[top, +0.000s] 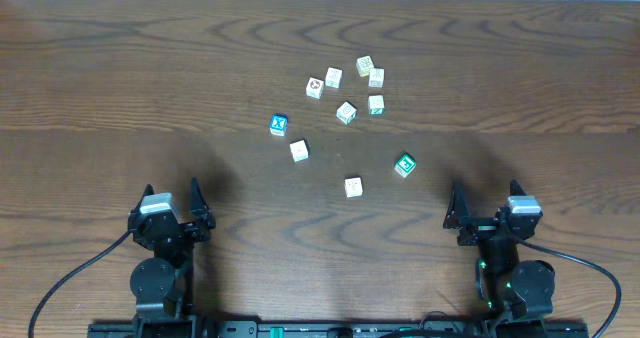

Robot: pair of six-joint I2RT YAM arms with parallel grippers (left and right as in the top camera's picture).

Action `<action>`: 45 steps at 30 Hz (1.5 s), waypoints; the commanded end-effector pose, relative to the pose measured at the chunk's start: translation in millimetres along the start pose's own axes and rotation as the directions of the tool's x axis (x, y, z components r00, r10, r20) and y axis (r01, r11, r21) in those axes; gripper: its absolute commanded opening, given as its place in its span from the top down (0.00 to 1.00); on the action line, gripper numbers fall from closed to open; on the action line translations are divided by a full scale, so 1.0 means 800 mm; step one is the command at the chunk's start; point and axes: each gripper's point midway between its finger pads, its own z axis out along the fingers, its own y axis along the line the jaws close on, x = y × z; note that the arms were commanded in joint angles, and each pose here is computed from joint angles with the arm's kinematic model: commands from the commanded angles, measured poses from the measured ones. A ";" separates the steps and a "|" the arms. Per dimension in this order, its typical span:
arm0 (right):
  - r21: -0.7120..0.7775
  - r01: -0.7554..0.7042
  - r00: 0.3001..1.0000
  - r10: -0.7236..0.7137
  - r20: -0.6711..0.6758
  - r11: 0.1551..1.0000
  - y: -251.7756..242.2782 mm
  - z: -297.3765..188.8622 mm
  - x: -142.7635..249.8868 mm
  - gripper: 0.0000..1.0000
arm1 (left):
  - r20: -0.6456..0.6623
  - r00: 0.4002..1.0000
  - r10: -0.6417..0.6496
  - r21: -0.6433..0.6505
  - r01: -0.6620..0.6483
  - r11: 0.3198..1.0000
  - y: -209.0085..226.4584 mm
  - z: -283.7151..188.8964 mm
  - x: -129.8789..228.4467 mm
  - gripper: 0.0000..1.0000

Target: Lift 3 blocks

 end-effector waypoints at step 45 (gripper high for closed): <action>-0.035 0.010 1.000 -0.010 -0.011 0.999 0.007 0.000 0.004 0.01 | -0.061 0.998 0.005 -0.016 -0.006 1.000 0.005 0.001 0.023 0.25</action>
